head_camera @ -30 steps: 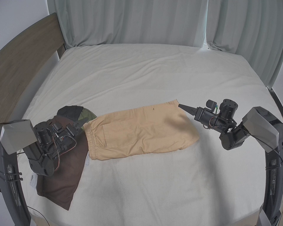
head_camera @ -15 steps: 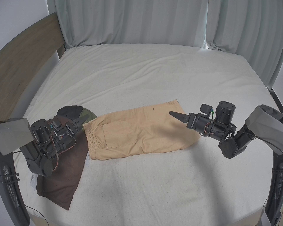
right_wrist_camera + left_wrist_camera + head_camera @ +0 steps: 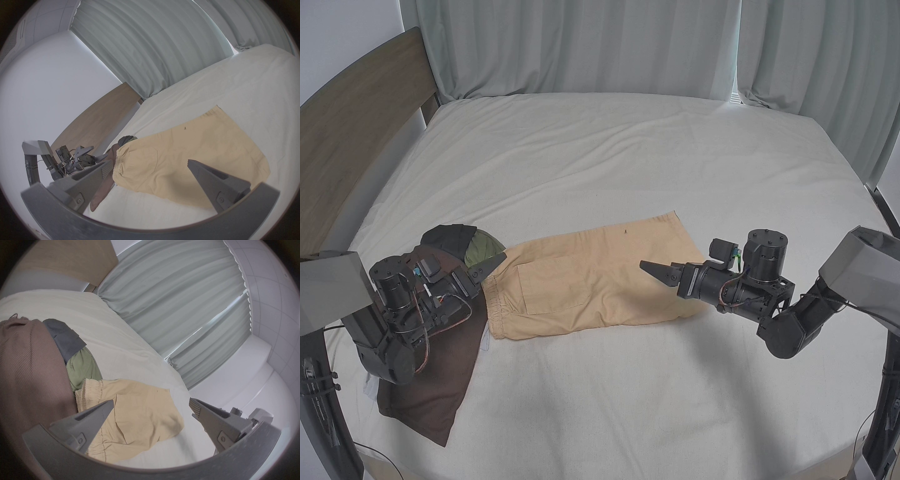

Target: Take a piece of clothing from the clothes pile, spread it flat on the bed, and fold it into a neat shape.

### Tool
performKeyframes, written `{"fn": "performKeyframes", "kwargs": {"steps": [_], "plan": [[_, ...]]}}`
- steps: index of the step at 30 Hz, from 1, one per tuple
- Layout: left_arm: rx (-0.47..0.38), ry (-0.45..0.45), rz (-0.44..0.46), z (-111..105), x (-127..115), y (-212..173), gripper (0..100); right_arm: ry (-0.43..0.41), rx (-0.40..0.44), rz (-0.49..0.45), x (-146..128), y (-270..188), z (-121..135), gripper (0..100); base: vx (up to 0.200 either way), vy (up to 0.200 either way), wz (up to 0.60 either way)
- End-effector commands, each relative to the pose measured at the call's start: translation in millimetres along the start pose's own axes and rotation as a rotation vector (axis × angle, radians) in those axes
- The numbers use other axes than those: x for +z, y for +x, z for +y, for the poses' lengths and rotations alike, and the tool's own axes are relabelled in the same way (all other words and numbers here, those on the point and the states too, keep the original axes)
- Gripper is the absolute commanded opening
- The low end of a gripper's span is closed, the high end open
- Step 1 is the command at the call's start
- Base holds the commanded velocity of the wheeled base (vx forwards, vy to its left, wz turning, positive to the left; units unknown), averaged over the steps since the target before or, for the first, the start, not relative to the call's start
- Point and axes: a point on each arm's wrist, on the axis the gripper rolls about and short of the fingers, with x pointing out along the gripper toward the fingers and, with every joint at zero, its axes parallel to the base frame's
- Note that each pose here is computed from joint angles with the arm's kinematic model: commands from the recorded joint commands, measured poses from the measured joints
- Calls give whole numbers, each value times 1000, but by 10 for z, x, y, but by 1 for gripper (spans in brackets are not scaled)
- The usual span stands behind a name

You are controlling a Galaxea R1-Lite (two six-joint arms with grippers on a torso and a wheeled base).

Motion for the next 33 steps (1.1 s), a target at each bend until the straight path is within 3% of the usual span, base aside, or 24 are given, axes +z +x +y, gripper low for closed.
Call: {"fn": "performKeyframes", "kwargs": {"steps": [1, 10, 19, 27, 33], "plan": [[-7, 20, 25, -60, -76, -2, 100, -2, -26, 21, -100, -2, 3, 100, 0, 0, 0], [-13, 65, 49, -90, -148, 1, 100, 26, -126, 54, -327, 5, -168, 100, 0, 0, 0], [-3, 83, 59, -67, -180, -7, 100, 53, -174, 102, -492, -44, -314, 100, 0, 0, 0], [28, 323, 57, -33, -220, -8, 100, 77, -235, 139, -658, -74, -445, 100, 0, 0, 0], [33, 379, 53, -42, -218, -12, 100, 97, -263, 155, -723, -100, -539, 100, 0, 0, 0]]}}
